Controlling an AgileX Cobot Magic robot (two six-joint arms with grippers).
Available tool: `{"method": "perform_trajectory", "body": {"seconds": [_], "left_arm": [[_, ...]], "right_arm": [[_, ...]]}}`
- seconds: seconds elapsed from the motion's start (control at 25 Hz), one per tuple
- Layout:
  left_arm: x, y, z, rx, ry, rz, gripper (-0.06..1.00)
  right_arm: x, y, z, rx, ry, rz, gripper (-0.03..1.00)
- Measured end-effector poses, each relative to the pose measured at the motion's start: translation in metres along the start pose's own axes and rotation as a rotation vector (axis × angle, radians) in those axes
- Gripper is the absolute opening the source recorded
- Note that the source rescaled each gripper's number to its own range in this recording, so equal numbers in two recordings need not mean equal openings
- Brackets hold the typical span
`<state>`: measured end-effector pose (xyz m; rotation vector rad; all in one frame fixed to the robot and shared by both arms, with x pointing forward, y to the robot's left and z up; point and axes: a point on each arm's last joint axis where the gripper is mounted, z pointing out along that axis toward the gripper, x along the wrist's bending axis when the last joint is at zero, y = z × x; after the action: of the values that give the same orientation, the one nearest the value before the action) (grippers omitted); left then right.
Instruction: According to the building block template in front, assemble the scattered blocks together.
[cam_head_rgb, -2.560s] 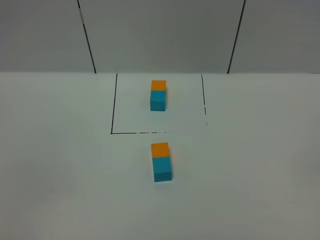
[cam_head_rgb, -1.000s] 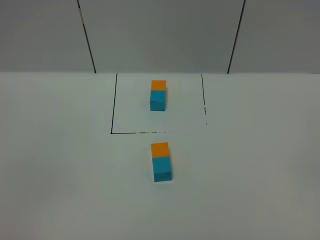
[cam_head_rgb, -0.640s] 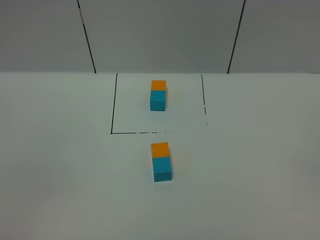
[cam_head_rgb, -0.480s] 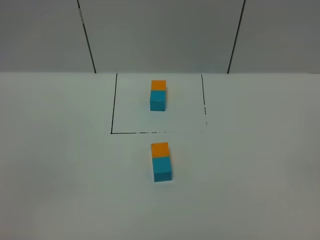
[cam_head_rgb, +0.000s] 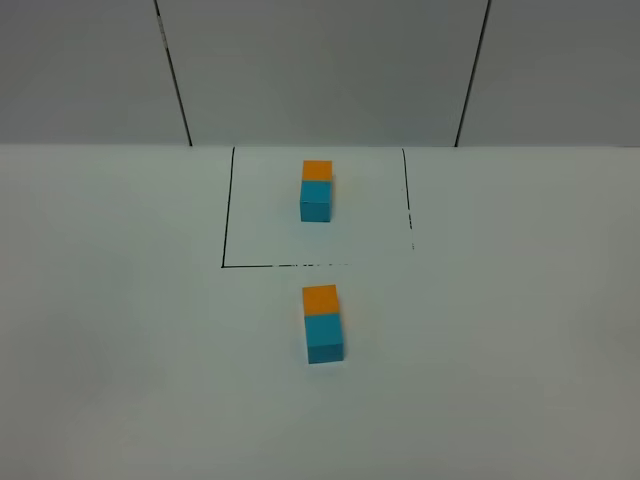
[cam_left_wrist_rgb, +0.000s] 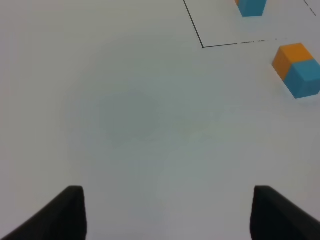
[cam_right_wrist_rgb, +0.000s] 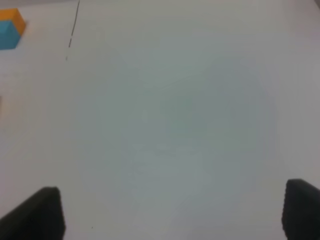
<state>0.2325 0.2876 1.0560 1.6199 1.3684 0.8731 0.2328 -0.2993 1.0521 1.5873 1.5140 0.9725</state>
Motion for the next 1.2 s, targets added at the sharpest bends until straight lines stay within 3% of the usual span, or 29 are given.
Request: {"method": "perform_trajectory", "body": {"seconds": [1.2], "left_arm": [[0.0000, 0.0000, 0.0000, 0.000, 0.000, -0.001, 0.48]], "right_arm": [[0.0000, 0.0000, 0.0000, 0.000, 0.000, 0.000, 0.78]]}}
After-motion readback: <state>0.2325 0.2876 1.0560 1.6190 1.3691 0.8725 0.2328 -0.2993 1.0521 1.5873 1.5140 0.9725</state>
